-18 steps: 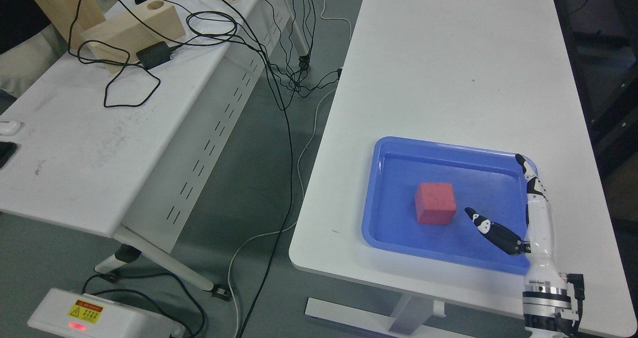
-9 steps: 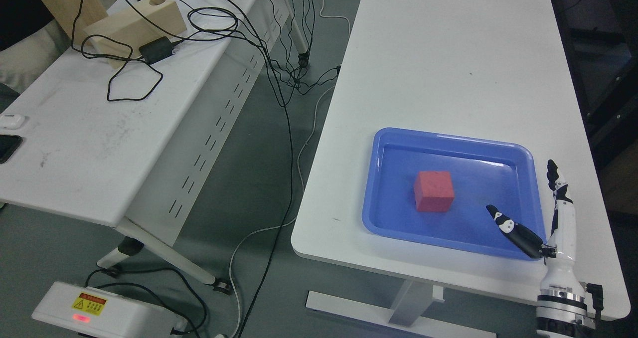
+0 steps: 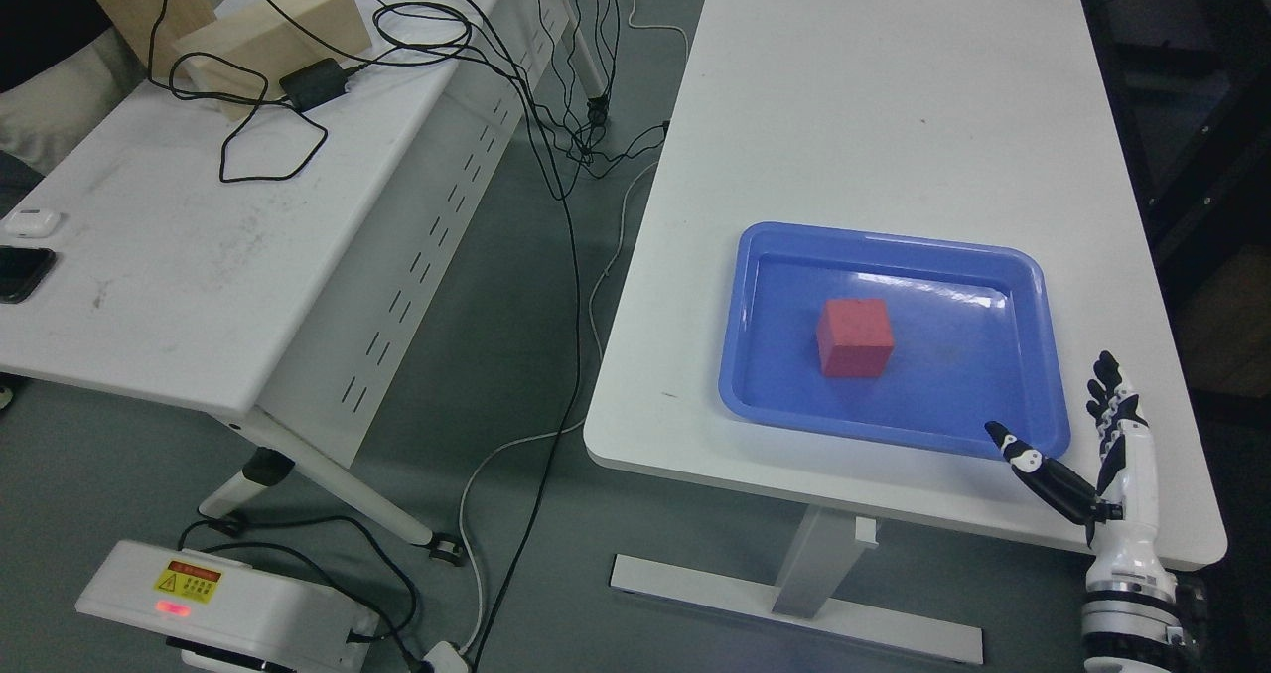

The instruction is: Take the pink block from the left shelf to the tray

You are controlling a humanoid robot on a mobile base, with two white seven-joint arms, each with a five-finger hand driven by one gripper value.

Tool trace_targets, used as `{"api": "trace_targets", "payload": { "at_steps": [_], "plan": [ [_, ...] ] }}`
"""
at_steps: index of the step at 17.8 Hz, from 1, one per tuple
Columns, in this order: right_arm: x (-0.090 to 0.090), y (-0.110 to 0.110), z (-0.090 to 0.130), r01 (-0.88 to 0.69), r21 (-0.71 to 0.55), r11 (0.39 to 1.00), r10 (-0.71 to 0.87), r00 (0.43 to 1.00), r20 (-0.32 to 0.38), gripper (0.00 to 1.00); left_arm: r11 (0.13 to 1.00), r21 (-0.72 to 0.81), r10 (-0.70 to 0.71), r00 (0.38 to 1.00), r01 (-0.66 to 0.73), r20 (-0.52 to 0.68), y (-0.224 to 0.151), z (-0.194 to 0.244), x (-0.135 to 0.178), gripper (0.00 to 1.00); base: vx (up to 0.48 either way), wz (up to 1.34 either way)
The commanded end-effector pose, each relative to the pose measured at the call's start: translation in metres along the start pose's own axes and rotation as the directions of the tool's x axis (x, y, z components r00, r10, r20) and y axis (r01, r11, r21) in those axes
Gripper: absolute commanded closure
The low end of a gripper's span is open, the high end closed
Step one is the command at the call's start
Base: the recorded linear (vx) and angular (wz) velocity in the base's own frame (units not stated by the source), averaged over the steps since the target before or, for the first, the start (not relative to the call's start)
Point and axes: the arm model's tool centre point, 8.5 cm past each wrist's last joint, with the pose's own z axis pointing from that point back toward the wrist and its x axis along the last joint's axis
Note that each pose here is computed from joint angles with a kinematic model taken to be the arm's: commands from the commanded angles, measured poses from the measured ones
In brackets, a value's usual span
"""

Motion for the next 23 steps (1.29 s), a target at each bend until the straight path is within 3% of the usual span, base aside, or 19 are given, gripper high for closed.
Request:
{"api": "trace_targets", "payload": {
  "at_steps": [1,23],
  "plan": [
    [-0.0038,-0.0161,-0.0013,0.063,-0.021,0.998,-0.064,0.998,-0.02,0.0,1.0,0.017,-0.004,1.0,0.003,0.013,0.0107,-0.0006,0.0079,0.0,-0.116,-0.05],
    [-0.0017,-0.0138,-0.0028,0.078,0.003,0.997,-0.078,0.997,-0.01,0.0,1.0,0.017,-0.004,1.0,0.003,0.014,0.0106,-0.0006,0.0089,0.0,-0.105,0.03]
  ]
}}
